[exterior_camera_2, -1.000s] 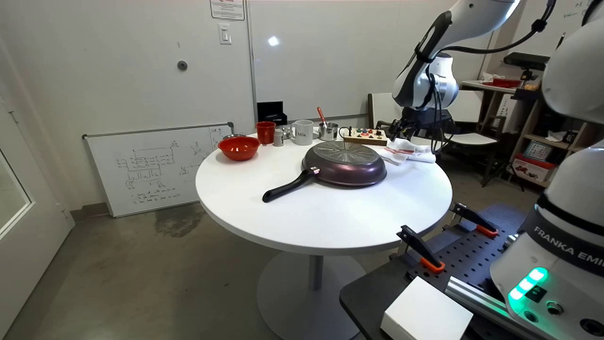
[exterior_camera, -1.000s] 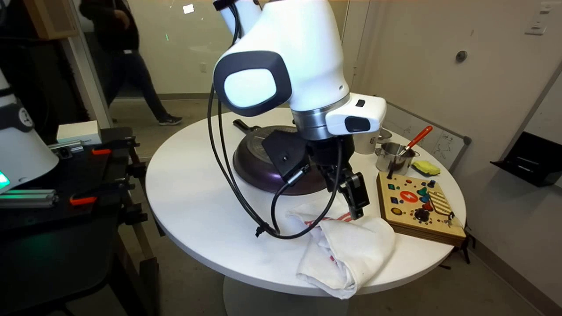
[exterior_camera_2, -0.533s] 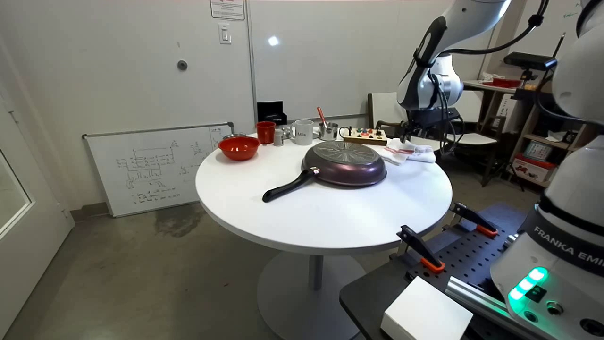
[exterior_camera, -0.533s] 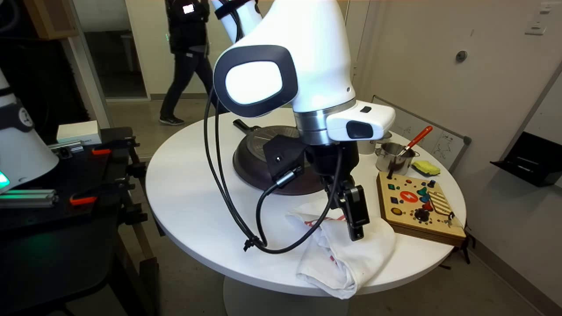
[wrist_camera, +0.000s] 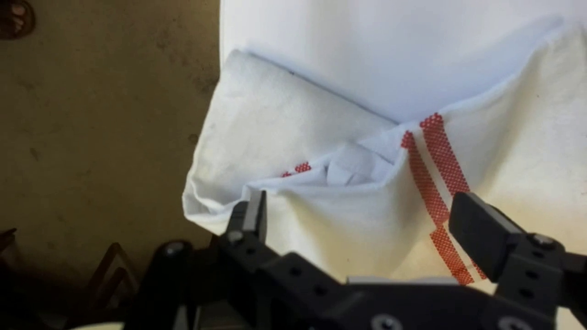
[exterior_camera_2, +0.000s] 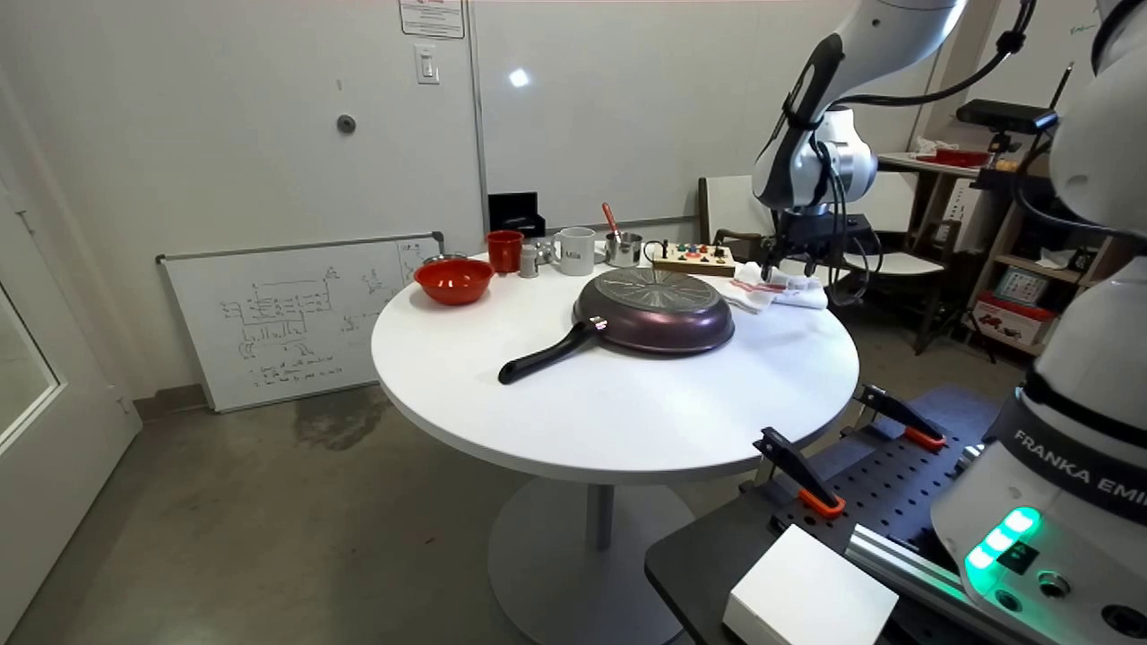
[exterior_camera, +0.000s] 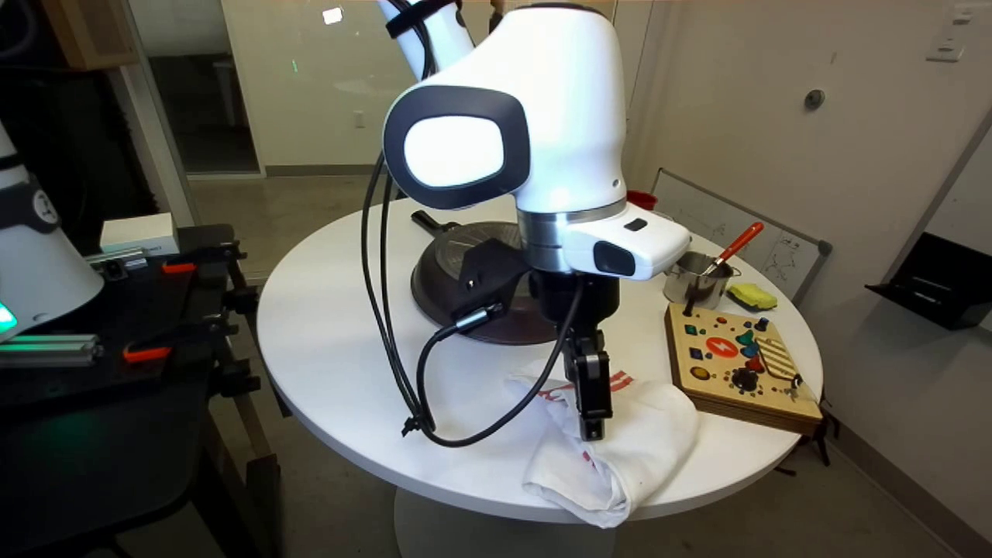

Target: Pick the cloth and wipe the bottom of the pan

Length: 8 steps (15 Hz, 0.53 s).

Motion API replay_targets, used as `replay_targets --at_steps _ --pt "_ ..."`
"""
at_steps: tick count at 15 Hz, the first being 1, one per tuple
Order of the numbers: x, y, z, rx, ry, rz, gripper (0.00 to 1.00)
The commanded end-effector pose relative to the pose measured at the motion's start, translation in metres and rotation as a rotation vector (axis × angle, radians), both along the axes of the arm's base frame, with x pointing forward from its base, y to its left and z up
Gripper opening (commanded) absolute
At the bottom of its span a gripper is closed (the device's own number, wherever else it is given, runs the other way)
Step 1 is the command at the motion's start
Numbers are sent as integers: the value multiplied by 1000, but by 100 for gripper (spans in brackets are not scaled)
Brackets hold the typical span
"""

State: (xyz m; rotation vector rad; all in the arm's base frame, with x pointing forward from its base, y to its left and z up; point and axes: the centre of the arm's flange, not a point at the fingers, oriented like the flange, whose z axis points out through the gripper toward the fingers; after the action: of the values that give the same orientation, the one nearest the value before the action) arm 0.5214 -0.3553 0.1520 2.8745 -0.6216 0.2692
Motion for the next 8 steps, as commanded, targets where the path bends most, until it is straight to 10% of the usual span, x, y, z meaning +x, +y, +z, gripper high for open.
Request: replay_targets --at_steps 1,8 --pt "-2 -2 -4 25 -26 -15 100" --pt "-6 7 -16 38 -51 64 100"
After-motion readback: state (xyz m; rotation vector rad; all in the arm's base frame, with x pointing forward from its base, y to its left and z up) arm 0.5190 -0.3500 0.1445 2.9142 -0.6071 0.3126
